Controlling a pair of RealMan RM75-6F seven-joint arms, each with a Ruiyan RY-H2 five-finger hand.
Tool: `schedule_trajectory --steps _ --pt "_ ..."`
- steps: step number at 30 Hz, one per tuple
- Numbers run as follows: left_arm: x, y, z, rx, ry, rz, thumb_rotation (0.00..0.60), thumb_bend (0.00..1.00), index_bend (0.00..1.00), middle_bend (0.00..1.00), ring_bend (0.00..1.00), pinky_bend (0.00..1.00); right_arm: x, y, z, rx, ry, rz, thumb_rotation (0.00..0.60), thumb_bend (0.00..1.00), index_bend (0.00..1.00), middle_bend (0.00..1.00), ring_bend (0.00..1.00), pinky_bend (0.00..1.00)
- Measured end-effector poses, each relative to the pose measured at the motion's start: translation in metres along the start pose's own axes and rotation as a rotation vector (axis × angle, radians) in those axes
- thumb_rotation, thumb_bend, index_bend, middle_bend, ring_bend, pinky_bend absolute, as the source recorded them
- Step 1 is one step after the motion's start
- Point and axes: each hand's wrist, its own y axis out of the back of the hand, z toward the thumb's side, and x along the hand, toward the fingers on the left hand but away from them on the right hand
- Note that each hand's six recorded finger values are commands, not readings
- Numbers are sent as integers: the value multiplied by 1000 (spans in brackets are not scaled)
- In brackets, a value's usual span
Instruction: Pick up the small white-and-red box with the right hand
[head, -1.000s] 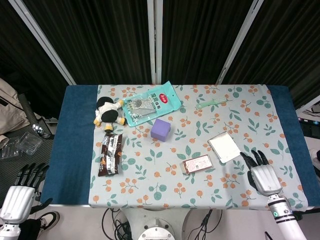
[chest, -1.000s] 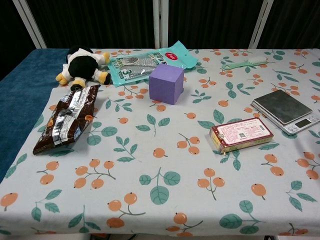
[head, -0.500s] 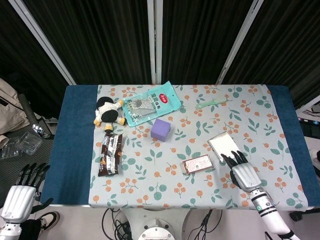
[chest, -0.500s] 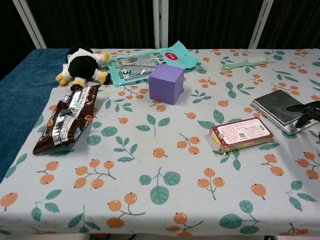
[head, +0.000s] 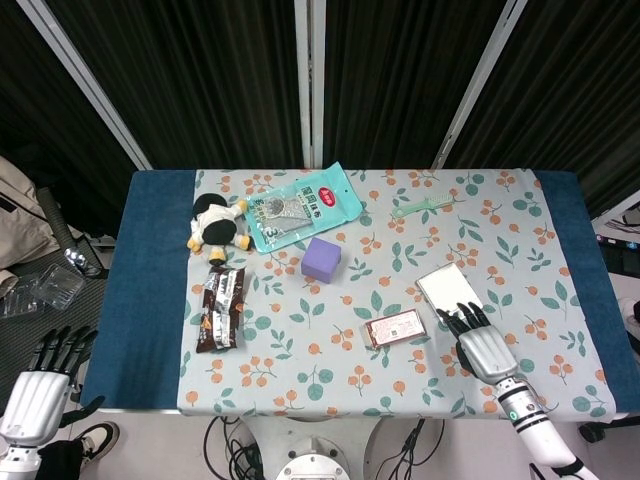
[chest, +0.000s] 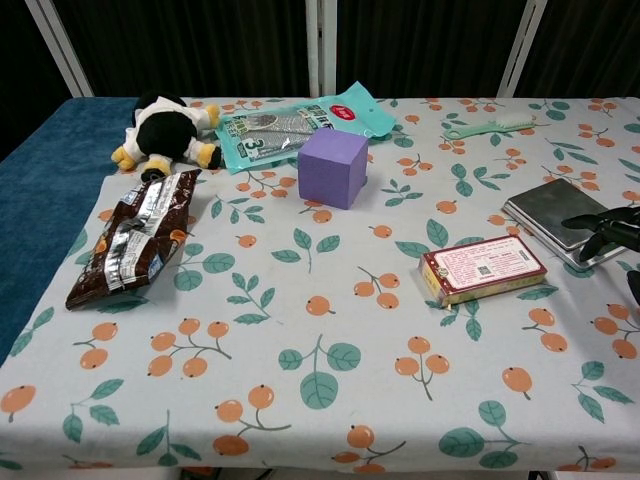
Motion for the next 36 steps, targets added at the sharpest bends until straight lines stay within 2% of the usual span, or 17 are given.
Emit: schedule_trajectory --steps 9,13,16,19,22,27,31,36 --pt "0 1 0 1 1 -1 600 106 100 60 0 58 -1 -2 1 -4 7 16 600 752 0 244 0 0" --pt "0 1 0 1 -1 1 600 106 100 61 0 57 0 5 5 -10 22 -12 600 739 0 219 0 0" --pt "0 2 1 1 -4 2 600 106 100 60 0 58 1 17 12 -11 52 -60 600 637 0 169 0 0" --pt "1 2 2 1 -8 1 600 106 100 61 0 59 -1 28 21 1 83 -94 600 363 0 76 0 0" --pt "0 2 2 2 -8 0 600 106 100 61 0 60 -8 34 29 36 103 -99 600 171 0 44 0 0" --pt "-1 3 0 0 1 0 600 107 100 61 0 61 -27 36 44 96 130 -58 600 90 0 26 0 0" --pt "-2 3 -2 1 6 -1 600 106 100 61 0 61 -44 34 58 139 151 -14 600 85 0 45 0 0" --pt "-3 3 -5 -1 14 -2 600 106 100 61 0 61 -64 35 82 149 185 3 600 87 0 95 0 16"
